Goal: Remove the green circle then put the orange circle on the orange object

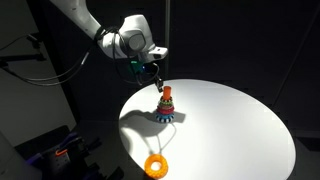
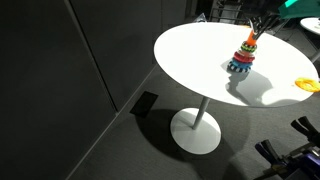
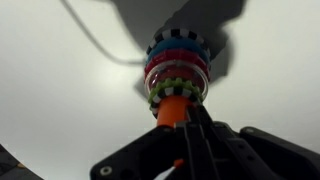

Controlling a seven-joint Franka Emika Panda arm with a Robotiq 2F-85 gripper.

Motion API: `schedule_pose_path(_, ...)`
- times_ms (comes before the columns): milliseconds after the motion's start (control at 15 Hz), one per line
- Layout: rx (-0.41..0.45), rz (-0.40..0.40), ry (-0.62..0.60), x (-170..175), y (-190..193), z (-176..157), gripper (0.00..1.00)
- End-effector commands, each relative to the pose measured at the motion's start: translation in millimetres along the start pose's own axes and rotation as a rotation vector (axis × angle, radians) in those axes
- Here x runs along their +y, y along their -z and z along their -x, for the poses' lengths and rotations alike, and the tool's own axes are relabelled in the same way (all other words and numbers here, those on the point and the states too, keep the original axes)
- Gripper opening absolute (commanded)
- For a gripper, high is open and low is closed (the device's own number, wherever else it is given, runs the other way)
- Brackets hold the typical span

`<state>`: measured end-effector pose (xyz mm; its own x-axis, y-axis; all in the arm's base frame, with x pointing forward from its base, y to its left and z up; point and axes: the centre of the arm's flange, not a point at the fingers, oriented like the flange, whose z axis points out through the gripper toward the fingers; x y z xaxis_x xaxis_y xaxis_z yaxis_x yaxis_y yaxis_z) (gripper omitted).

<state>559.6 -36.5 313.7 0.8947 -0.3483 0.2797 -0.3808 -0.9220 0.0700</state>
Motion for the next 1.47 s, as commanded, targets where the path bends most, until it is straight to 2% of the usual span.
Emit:
schedule_pose_path(0,0.006,0.007,-0.009,2,10,5,0.35)
schedule_pose_path(533,0.006,0.028,-0.011,6,-6,6,0.97)
schedule_pose_path(600,0.008,0.035,-0.011,6,-8,7,1.00)
schedule_pose_path(1067,0.028,0.098,-0.028,14,-25,7,1.00)
schedule_pose_path(1400,0.037,0.114,-0.042,16,-36,7,1.00)
